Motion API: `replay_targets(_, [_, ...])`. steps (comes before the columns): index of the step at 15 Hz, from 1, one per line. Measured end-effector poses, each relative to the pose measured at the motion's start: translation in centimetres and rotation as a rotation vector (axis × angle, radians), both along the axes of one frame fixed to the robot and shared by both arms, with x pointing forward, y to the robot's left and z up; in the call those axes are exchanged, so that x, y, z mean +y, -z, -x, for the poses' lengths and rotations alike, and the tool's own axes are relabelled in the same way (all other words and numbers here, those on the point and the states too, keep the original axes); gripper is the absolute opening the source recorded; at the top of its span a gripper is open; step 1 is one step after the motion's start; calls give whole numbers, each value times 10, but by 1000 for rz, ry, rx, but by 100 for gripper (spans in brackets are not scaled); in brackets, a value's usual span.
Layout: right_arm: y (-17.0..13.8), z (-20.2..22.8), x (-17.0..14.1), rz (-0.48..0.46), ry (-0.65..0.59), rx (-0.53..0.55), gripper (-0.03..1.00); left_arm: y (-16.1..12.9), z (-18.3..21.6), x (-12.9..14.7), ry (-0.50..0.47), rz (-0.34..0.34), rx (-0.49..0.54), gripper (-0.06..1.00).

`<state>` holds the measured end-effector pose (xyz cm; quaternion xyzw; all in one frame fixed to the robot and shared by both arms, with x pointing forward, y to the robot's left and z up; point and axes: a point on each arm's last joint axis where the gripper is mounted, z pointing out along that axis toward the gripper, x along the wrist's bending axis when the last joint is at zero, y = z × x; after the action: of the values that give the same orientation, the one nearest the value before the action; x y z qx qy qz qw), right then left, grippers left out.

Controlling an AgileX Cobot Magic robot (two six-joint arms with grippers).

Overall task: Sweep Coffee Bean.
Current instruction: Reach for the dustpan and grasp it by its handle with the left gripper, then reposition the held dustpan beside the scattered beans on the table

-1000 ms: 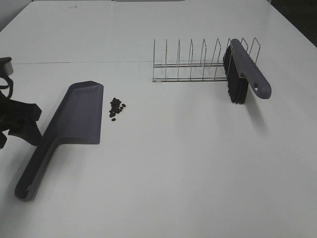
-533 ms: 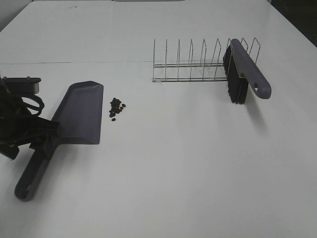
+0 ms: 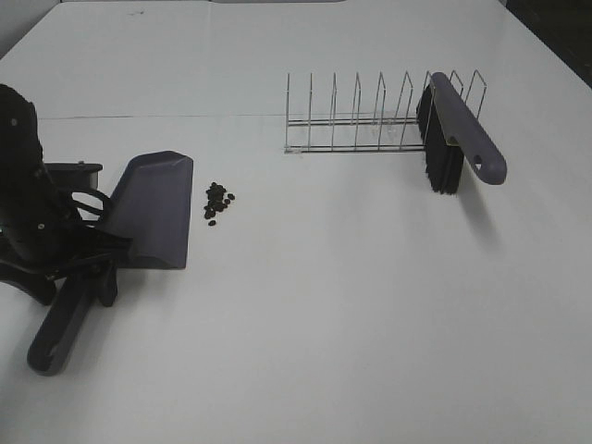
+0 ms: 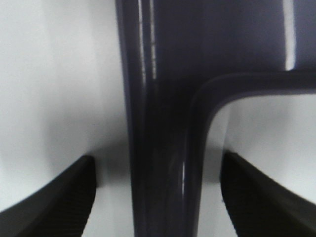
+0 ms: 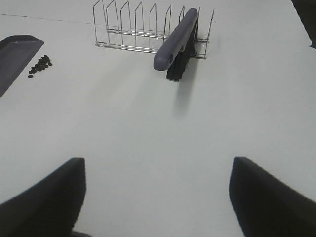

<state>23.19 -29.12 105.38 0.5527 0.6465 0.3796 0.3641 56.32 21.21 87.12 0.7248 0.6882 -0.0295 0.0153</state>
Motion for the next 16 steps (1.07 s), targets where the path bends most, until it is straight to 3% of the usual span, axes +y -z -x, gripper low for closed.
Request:
replay_targets(2, [0,0,0,-1,-1,0,75,2,-1,1,5,-9,2,56])
replay_targets(4, [0,0,0,-1,-1,0,75,1,-1,1,-21,-11,2,29])
replay_targets(10, [0,0,0,-1,-1,0,75,-7,-1,1,-63,-7,-5,27])
replay_targets(14, [0,0,0,-1,-1,0,75,-57,0,1,-67,35,-152,27])
replay_targets(16, [0,0,0,-1,-1,0,75,-64,0,1,-68,41,-172,27])
